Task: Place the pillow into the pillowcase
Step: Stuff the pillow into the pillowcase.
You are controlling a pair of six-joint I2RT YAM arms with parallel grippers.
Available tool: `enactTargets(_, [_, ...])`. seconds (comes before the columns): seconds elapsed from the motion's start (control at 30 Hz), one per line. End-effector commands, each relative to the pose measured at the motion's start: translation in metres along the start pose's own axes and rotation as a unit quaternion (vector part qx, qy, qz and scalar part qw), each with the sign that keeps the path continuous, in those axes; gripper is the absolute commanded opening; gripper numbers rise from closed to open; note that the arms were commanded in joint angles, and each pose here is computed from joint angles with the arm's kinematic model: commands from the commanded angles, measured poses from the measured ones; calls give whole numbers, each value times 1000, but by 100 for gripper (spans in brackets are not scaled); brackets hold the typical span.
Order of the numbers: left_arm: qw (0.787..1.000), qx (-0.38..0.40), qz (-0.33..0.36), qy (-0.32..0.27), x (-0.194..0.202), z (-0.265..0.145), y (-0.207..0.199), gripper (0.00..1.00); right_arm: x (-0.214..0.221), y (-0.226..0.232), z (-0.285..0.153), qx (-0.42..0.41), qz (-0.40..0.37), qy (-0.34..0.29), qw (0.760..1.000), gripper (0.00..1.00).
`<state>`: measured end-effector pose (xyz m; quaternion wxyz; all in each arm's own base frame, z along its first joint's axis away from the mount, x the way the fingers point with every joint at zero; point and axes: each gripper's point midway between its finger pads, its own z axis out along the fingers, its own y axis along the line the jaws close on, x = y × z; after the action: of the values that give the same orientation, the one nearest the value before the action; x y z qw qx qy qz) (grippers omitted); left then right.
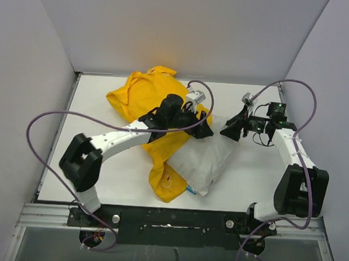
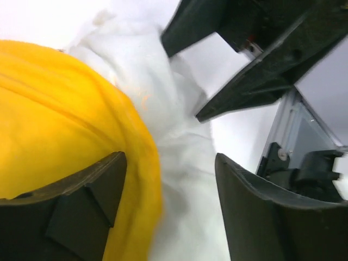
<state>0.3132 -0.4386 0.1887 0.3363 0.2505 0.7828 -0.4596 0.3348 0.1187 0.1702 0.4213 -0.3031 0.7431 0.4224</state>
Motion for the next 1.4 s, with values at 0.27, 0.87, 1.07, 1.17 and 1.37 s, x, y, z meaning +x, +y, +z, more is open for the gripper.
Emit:
enactTargets(0.27, [984, -164, 24, -70, 37, -185, -2, 98, -20, 156, -35, -159, -476, -68, 863, 98])
enactTargets(0.87, [990, -89, -112, 8, 166, -136, 30, 19, 75, 84, 109, -55, -622, 256, 738, 22])
enactTargets(1.07, [984, 179, -17, -12, 90, -130, -132, 0, -85, 91, 116, 135, -490, 75, 858, 0])
enactTargets(1.17, [963, 269, 3, -8, 81, -147, -197, 0, -104, 71, 102, 167, -417, 39, 892, 0])
enactTargets(1.37, [975, 218, -39, 20, 121, -139, -167, 0, 37, 99, 124, -57, -334, 67, 939, 1])
